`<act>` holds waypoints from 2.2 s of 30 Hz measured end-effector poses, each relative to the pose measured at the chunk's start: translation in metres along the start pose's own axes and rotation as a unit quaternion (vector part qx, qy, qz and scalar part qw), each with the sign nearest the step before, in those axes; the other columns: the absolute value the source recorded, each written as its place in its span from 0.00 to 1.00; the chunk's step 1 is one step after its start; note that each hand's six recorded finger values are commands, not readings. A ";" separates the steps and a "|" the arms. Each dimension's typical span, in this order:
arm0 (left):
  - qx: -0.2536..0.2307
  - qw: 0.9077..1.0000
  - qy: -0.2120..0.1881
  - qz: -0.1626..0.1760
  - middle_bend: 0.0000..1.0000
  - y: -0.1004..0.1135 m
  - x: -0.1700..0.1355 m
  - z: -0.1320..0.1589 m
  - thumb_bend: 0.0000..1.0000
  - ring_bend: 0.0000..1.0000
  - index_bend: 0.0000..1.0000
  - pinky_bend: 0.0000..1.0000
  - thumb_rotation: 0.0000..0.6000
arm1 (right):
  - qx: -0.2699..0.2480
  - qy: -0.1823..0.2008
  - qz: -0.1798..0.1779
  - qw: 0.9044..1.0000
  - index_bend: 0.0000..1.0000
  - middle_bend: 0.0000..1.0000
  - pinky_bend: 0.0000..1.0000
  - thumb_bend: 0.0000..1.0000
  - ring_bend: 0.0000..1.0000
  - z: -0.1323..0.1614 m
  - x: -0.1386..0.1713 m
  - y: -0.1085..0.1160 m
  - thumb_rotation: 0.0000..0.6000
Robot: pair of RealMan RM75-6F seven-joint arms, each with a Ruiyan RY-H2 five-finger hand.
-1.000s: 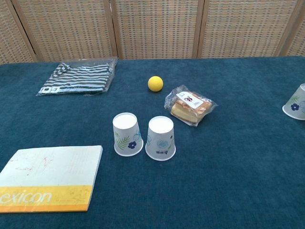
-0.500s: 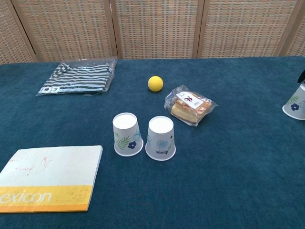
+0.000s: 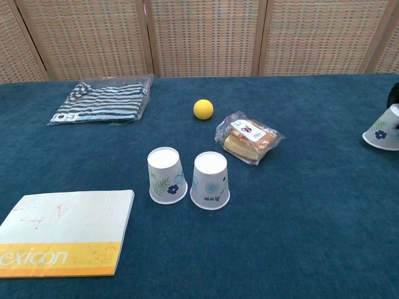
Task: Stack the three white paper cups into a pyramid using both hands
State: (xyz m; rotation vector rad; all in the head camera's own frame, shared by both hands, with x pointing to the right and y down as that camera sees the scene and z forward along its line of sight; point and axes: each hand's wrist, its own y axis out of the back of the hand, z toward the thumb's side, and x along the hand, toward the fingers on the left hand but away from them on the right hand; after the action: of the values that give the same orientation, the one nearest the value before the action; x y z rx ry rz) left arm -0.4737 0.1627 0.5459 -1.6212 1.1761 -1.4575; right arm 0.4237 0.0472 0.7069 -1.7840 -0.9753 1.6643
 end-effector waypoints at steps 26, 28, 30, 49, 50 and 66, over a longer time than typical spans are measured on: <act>-0.010 1.000 -0.009 -0.004 0.00 0.010 -0.009 -0.001 0.27 0.00 0.00 0.00 1.00 | 0.072 0.304 -0.029 0.950 0.49 0.51 0.61 0.38 0.41 0.273 0.100 0.073 1.00; -0.014 1.000 -0.010 -0.005 0.00 0.010 -0.010 -0.002 0.27 0.00 0.00 0.00 1.00 | 0.082 0.303 -0.027 0.949 0.49 0.51 0.60 0.38 0.41 0.290 0.101 0.069 1.00; -0.016 1.000 -0.010 -0.007 0.00 0.011 -0.010 -0.003 0.27 0.00 0.00 0.00 1.00 | 0.086 0.301 -0.025 0.949 0.49 0.51 0.61 0.38 0.41 0.298 0.101 0.065 1.00; -0.030 0.999 -0.015 -0.015 0.00 0.015 -0.012 -0.006 0.28 0.00 0.00 0.00 1.00 | 0.131 0.306 0.030 0.943 0.49 0.51 0.61 0.38 0.41 0.385 0.129 -0.002 1.00; -0.031 0.999 -0.015 -0.015 0.00 0.016 -0.012 -0.006 0.27 0.00 0.00 0.00 1.00 | 0.134 0.305 0.030 0.942 0.49 0.51 0.61 0.38 0.41 0.386 0.129 -0.004 1.00; -0.035 0.999 -0.015 -0.021 0.00 0.015 -0.011 -0.006 0.27 0.00 0.00 0.00 1.00 | 0.141 0.298 0.025 0.944 0.49 0.50 0.61 0.38 0.41 0.397 0.124 -0.011 1.00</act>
State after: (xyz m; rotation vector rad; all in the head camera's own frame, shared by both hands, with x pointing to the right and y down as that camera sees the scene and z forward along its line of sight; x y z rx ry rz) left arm -0.4826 0.1678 0.5286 -1.7189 1.1937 -1.4285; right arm 0.0289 0.1096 0.5905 -1.9397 -0.4005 1.0983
